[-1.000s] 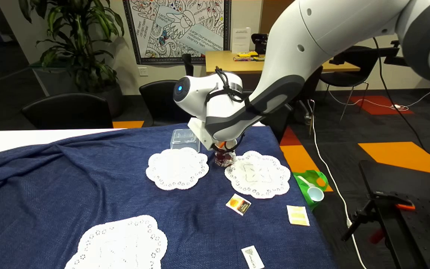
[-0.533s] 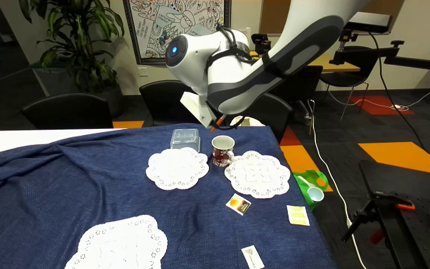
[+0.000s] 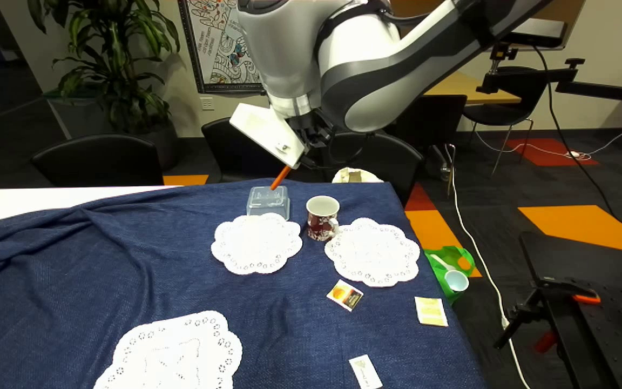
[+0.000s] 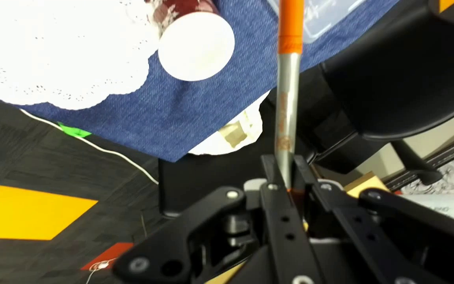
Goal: Put the sharpie on the table
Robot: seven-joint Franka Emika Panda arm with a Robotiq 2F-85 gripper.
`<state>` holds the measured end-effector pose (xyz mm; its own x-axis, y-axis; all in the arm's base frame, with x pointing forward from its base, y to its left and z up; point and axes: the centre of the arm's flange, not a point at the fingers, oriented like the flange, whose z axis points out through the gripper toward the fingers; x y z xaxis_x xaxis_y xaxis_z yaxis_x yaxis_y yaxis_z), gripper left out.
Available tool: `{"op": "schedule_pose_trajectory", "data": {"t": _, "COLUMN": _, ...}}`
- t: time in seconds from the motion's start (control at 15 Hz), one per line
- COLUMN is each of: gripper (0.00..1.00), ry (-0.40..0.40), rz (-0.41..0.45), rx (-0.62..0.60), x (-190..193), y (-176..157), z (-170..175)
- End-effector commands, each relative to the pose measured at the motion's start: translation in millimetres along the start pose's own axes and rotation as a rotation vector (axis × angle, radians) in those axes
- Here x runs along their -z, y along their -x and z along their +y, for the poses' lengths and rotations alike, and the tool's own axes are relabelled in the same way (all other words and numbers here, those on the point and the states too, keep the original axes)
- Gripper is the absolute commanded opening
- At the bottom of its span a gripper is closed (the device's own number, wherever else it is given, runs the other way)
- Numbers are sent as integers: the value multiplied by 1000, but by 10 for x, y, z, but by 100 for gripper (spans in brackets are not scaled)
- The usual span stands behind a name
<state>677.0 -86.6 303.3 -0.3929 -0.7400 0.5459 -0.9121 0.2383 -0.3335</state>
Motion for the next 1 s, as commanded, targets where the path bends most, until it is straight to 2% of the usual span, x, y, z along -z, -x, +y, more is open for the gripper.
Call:
{"op": "schedule_pose_trajectory", "data": {"t": 0.0, "gripper": 3, "ry": -49, "rz": -149, "rx": 128, "x": 264, "y": 23, "z": 101}}
{"op": "schedule_pose_trajectory", "data": {"t": 0.53, "gripper": 3, "ry": -130, "rz": -406, "rx": 489, "x": 510, "y": 231, "z": -8}}
{"op": "schedule_pose_trajectory", "data": {"t": 0.73, "gripper": 3, "ry": -131, "rz": -493, "rx": 637, "x": 529, "y": 335, "z": 0}}
{"op": "schedule_pose_trajectory", "data": {"t": 0.93, "gripper": 3, "ry": -127, "rz": -618, "rx": 761, "x": 507, "y": 480, "z": 20}}
